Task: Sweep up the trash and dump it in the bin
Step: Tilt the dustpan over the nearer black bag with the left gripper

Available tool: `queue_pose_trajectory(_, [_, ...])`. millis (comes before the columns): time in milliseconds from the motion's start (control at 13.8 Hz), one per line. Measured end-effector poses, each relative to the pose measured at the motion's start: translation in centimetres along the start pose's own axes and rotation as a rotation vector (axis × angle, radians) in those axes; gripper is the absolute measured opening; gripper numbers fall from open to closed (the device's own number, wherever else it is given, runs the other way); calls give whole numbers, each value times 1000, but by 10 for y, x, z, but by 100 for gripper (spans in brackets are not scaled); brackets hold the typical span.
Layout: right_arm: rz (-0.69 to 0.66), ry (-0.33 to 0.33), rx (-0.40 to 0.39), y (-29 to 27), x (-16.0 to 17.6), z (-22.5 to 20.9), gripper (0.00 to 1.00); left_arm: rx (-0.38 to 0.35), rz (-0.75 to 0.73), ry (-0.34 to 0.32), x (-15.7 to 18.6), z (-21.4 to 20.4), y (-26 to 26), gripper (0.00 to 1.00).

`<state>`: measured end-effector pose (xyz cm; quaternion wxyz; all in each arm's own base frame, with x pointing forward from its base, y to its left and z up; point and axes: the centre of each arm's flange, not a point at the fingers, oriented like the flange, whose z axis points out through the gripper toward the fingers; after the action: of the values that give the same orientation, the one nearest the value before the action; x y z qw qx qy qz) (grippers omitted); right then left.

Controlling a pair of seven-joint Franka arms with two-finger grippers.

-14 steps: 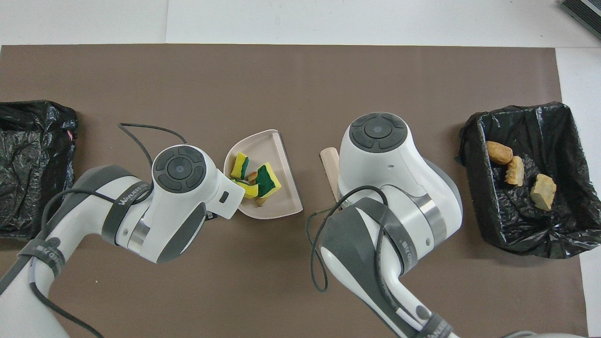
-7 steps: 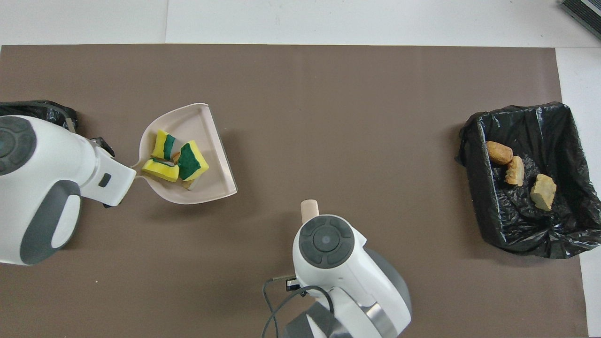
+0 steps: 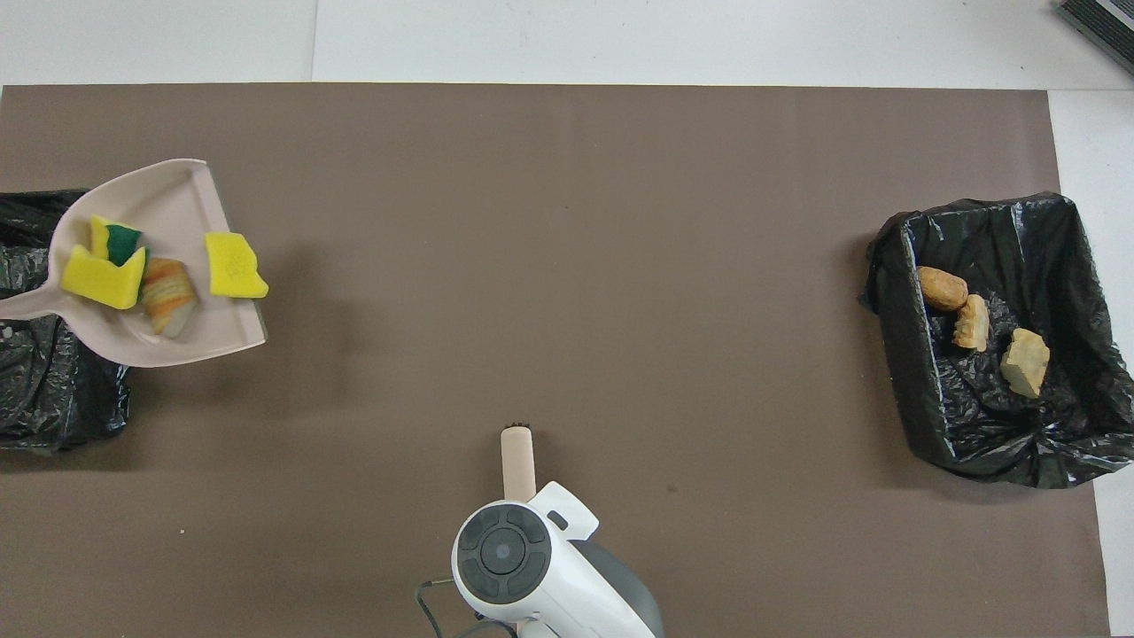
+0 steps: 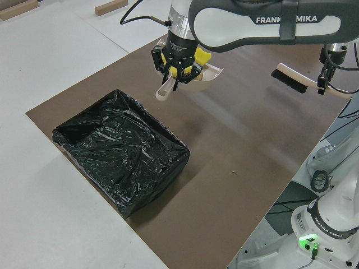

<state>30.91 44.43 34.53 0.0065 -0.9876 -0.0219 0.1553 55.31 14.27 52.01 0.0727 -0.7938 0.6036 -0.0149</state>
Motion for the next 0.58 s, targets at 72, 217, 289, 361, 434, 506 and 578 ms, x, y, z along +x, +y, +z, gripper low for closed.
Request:
queue_pose_trajectory(72, [-1,-5,4,-2,2,7,26,11,-7,-7,-31,-5,-10,31])
queue_pose_trajectory(217, [1,-20,1,-3,6,17,26,11,-28,-23,-90,-11,-25,31])
queue_pose_trajectory(289, [2,-26,-1,-3,7,20,26,0,-23,-29,-116,-11,-30,31])
queue_pose_trajectory(361, [2,-29,-2,-4,8,22,27,-9,-10,-33,-140,-12,-35,31])
queue_pose_trajectory(434, [2,-28,-2,-4,9,21,33,-15,-3,-36,-158,-14,-41,31])
queue_pose_trajectory(506, [0,-22,-1,-5,11,18,45,-19,6,-39,-175,-16,-49,31])
queue_pose_trajectory(578, [-5,-16,-3,-6,13,13,55,-17,27,-42,-186,-18,-57,31])
